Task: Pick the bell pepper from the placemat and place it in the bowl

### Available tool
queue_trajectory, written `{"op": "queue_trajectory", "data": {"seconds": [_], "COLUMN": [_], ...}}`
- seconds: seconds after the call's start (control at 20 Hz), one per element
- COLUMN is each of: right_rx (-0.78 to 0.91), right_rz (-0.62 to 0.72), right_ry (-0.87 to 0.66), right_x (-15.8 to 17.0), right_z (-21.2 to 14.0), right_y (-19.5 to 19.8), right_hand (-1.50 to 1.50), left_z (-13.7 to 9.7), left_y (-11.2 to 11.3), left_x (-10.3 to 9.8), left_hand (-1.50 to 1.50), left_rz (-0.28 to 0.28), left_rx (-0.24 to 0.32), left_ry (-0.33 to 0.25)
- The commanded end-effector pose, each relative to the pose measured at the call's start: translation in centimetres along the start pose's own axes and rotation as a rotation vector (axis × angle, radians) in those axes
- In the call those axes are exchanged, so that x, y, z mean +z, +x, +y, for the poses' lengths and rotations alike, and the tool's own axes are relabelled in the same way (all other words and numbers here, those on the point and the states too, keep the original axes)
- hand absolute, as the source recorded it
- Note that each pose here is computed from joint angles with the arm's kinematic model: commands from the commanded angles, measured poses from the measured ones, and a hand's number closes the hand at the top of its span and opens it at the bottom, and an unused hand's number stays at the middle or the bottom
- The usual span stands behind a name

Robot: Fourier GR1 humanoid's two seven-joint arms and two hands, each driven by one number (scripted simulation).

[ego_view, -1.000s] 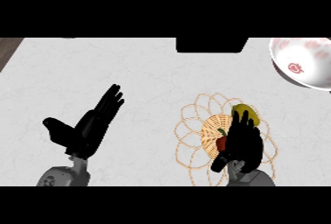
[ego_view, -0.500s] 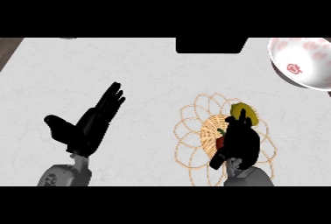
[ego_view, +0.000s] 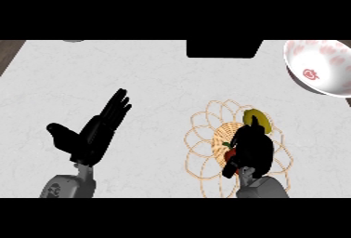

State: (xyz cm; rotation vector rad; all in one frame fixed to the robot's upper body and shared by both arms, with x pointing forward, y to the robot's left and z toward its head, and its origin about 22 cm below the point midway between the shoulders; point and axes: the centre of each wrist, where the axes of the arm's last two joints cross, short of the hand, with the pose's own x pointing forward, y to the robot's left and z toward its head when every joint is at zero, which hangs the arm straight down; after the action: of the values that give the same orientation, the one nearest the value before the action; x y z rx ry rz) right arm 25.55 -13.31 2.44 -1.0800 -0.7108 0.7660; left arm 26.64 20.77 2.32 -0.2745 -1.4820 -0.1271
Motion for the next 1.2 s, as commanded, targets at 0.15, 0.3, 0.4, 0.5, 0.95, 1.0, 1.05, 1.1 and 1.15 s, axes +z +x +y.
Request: {"op": "queue_trajectory", "data": {"seconds": [0.15, 0.3, 0.4, 0.5, 0.95, 1.0, 1.05, 1.1, 1.15], "right_rx": [0.071, 0.097, 0.094, 0.078, -0.009, -0.012, -0.03, -0.008, -0.043], "right_rz": [0.051, 0.039, -0.009, -0.043, -0.106, -0.098, -0.11, -0.119, -0.118], "right_ry": [-0.029, -0.039, 0.008, 0.026, -0.195, -0.197, -0.227, -0.267, -0.325], "right_x": [0.2, -2.5, -5.1, -8.6, -7.9, -8.0, -6.6, -5.9, -6.3], "right_z": [1.1, 0.1, -2.8, -4.6, -10.2, -12.2, -13.1, -13.3, -15.5], "right_y": [1.2, 0.5, 2.6, 1.2, 6.2, 6.4, 6.5, 7.0, 5.0], "right_hand": [1.5, 1.5, 1.5, 1.5, 1.5, 1.5, 1.5, 1.5, 1.5], "left_z": [-1.1, 1.2, -1.5, -0.9, -2.7, -1.4, -0.9, -1.5, -0.8], "left_y": [0.0, -0.1, 1.6, 0.2, 0.8, -0.3, 0.8, -0.7, 0.8], "left_x": [-1.3, 1.8, -0.8, 0.5, 0.1, 2.5, 0.8, -0.7, 0.4], "left_hand": [0.0, 0.0, 0.0, 0.0, 0.0, 0.0, 0.0, 0.0, 0.0], "left_rz": [0.007, 0.006, 0.006, -0.006, 0.008, 0.005, -0.009, -0.007, -0.007], "left_rx": [0.0, 0.005, -0.02, -0.011, -0.002, 0.007, -0.009, -0.017, -0.007], "left_ry": [-0.002, -0.003, 0.001, -0.017, -0.004, -0.029, 0.012, 0.01, 0.003]}}
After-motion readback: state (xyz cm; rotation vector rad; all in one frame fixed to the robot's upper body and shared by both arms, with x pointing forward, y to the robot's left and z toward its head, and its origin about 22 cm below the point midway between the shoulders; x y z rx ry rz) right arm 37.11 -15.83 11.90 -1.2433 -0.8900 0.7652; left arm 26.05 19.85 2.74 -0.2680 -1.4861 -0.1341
